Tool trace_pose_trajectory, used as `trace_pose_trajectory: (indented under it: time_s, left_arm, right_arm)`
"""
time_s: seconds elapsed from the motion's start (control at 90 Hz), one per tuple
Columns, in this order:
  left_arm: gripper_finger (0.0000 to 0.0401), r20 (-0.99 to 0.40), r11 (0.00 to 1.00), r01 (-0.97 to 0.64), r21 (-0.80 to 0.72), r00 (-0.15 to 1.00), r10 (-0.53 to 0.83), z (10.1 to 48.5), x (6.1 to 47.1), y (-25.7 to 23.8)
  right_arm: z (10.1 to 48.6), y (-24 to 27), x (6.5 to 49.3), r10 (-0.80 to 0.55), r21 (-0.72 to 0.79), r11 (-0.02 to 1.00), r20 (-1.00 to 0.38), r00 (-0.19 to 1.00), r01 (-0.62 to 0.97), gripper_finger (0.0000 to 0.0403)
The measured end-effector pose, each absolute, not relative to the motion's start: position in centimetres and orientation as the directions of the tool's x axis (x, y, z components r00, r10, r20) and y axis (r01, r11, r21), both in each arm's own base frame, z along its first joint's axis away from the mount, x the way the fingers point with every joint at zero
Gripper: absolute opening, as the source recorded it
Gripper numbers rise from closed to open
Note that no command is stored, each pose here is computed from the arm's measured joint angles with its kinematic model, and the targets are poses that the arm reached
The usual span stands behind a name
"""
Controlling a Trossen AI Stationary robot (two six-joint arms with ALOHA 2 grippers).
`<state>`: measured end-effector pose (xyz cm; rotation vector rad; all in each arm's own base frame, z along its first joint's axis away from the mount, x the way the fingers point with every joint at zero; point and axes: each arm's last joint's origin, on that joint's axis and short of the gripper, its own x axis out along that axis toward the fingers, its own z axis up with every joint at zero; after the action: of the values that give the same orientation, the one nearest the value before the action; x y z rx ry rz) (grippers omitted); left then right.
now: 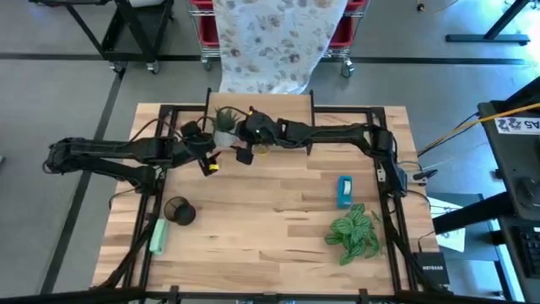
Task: Stock shelves
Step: Put the top potted plant on the shelf
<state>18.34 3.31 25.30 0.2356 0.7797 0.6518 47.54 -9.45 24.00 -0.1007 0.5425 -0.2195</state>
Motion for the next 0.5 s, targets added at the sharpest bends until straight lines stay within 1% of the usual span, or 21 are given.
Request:
trace_pose_trajectory:
  time_s: [0.5]
  left_arm:
    - [0.0303, -0.548, 0.771, -0.45, 0.451, 0.542, 0.637, 25.58, 18.52, 3.45]
  right_arm:
    - [24.15, -9.53, 47.74, -0.244, -0.178, 0.967, -0.467, 0.85, 0.179, 0.0363]
